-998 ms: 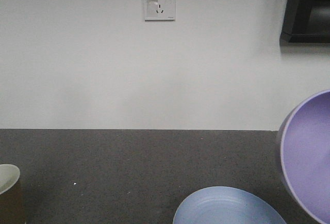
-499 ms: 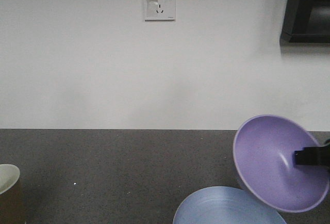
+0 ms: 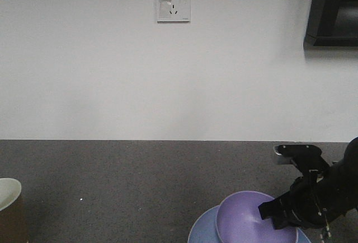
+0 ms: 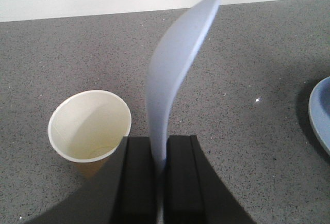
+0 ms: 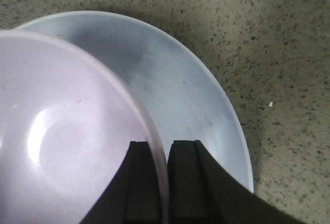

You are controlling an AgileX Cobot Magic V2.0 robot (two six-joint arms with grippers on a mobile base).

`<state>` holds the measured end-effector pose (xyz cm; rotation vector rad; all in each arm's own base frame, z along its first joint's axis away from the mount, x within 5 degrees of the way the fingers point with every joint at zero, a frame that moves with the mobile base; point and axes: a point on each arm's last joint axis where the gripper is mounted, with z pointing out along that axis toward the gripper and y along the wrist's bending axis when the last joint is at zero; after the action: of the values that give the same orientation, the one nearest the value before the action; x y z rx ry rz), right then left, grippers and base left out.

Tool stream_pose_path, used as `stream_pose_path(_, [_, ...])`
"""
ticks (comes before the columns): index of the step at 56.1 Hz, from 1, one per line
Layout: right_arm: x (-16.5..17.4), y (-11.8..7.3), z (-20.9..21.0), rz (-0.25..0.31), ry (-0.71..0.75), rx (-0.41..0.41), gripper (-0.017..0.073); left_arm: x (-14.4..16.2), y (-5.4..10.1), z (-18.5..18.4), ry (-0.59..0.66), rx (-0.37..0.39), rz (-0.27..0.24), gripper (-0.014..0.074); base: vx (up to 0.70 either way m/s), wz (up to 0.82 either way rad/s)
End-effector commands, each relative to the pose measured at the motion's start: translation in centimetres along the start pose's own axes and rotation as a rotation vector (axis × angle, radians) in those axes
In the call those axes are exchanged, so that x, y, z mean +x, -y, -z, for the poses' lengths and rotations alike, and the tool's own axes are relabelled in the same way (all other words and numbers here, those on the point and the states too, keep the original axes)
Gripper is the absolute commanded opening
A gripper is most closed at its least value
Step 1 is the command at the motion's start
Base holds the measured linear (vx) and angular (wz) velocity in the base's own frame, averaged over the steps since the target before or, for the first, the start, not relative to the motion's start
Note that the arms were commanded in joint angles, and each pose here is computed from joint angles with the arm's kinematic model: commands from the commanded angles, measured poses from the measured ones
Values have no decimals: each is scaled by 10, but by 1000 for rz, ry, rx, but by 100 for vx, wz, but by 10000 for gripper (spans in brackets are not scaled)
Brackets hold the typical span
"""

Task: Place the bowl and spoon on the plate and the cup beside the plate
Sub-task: 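Lower the bowl onto the blue plate and open the right gripper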

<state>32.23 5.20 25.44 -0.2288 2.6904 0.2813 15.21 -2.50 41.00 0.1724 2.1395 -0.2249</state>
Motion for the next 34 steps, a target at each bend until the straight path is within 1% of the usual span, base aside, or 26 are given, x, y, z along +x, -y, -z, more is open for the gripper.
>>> stream_pose_path(1, [-14,-3,12,-8,109,-7,-6,-12,2,8,95,6,15,0,0,0])
stream_pose_path(8, [-14,-2,8,23,102,-8,17,-11,2,8,86,8,15,0,0,0])
stream_pose_path(14, [-14,-3,8,33,102,-15,75,-10,2,8,72,10,14,0,0,0])
stream_pose_path(20, [-14,-4,8,27,98,-31,165,-9,2,8,60,11,13,0,0,0])
stream_pose_path(25, [-14,-6,9,6,99,-54,267,-8,2,7,53,12,12,0,0,0])
stream_pose_path(34, [-14,-7,9,-4,100,-67,447,-8,3,7,50,13,12,0,0,0])
